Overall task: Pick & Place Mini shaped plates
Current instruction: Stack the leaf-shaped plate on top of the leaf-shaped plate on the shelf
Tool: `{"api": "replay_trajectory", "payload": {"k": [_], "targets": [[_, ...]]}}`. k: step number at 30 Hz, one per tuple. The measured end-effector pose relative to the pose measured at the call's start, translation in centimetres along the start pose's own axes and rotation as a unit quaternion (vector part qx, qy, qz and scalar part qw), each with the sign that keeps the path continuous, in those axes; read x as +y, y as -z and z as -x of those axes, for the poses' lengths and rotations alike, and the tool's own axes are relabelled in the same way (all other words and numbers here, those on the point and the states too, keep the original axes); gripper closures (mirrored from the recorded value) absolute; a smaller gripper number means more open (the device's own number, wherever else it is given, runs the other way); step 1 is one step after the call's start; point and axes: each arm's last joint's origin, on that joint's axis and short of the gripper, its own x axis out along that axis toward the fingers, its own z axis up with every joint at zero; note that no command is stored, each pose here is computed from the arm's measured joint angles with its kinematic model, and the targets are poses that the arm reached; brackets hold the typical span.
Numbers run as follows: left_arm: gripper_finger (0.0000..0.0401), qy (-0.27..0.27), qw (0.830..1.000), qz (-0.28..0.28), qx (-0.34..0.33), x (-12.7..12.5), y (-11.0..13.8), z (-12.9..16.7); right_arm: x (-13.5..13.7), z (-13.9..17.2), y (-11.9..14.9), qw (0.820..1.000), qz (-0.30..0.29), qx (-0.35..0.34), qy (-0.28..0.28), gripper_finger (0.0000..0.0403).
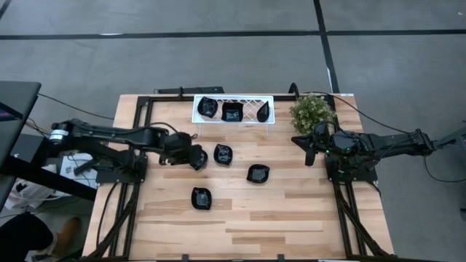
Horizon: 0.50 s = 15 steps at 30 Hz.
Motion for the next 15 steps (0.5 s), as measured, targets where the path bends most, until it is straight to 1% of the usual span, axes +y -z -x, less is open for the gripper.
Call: {"api": "replay_trajectory", "payload": {"k": [7,12,15], "targets": [[0.0233,-0.059,0.998,0.009,0.003,-0.1,0.2,-2.7,0.0,0.0,0.0,1.0,0.0,0.0,0.0,0.0381],[0.0233,-0.099,0.994,0.018,-0.034,0.0,-0.6,-4.4,0.0,0.0,0.0,1.0,0.0,0.0,0.0,0.0381],[0.0233,-0.119,0.991,0.031,-0.045,0.2,-1.4,-5.2,0.0,0.0,0.0,1.0,0.0,0.0,0.0,0.0381]]}}
